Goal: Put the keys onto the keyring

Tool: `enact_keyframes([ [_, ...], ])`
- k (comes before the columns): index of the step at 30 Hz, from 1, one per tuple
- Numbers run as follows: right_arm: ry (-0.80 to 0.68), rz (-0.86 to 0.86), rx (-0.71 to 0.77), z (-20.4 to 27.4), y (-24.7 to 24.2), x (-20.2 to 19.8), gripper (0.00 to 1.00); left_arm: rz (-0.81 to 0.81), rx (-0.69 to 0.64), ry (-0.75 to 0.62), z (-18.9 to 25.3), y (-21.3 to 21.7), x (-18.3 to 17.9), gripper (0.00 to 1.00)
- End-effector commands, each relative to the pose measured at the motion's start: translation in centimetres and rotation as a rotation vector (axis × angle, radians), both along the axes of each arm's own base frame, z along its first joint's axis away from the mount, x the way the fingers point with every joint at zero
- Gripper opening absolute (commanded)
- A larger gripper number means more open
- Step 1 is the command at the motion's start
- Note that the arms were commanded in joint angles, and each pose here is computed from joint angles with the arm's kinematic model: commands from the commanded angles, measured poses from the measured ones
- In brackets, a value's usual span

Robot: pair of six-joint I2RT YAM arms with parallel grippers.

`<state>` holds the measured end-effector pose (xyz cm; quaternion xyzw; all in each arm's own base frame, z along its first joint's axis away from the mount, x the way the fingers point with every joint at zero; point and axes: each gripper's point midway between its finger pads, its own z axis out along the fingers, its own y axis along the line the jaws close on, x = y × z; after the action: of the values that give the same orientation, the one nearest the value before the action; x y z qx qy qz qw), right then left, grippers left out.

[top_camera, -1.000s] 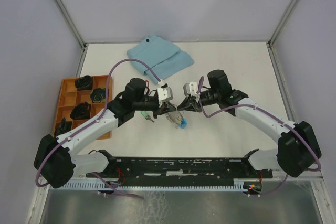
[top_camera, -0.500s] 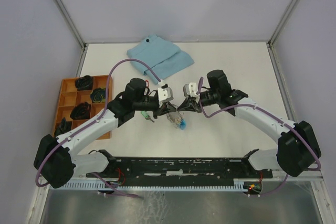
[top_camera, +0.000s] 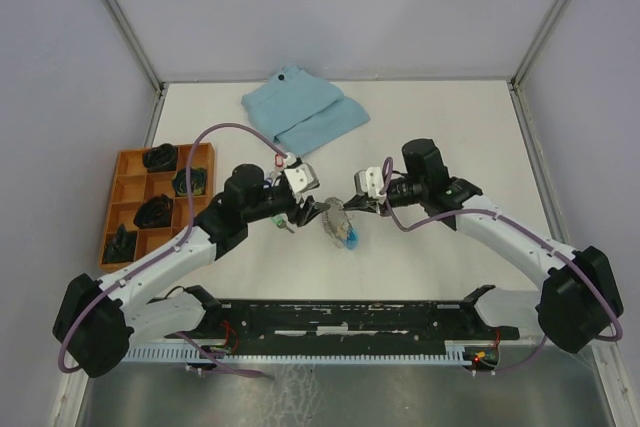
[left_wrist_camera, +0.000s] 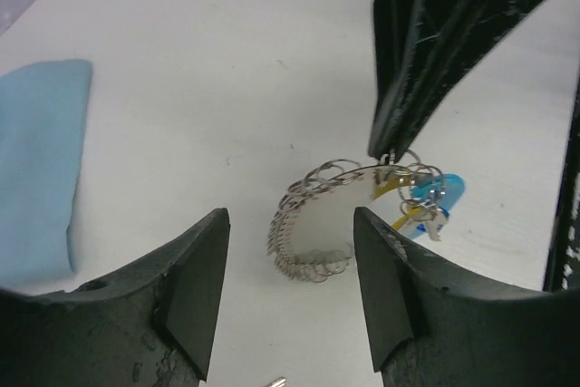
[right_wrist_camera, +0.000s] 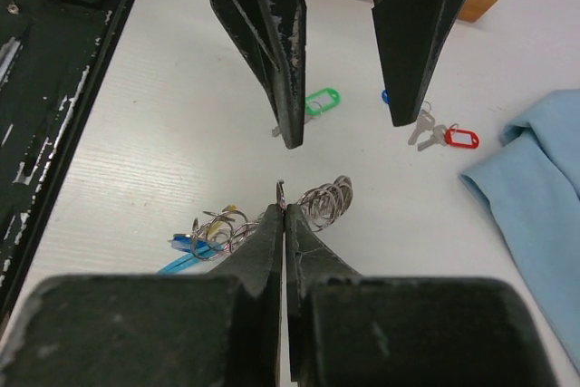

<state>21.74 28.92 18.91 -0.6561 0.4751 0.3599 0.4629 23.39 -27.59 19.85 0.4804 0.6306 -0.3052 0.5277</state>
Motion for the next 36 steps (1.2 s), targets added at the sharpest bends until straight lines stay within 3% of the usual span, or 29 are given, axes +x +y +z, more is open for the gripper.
enact_keyframes([
  [1, -0.174, -0.018, 0.044, 2.7, -0.2, 1.0, 0.01, 0.285, -0.171, -0.045, 3.3, 1.6, 3.7, 0.65],
  [11, -0.312, -0.02, 0.013, 2.7, -1.3, 0.9, 0.01, 0.716, -0.123, 0.146, -2.4, 6.6, 6.9, 0.71],
  [29, -0.468, -0.054, -0.14, 1.1, -1.7, 1.7, 0.01, 1.01, -0.066, 0.473, -9.5, 11.5, 6.0, 0.77],
  [36, -0.526, -0.09, -0.168, 0.6, -1.9, 2.5, 0.01, 1.098, 0.024, 0.573, -11.7, 13.1, 5.9, 0.76],
])
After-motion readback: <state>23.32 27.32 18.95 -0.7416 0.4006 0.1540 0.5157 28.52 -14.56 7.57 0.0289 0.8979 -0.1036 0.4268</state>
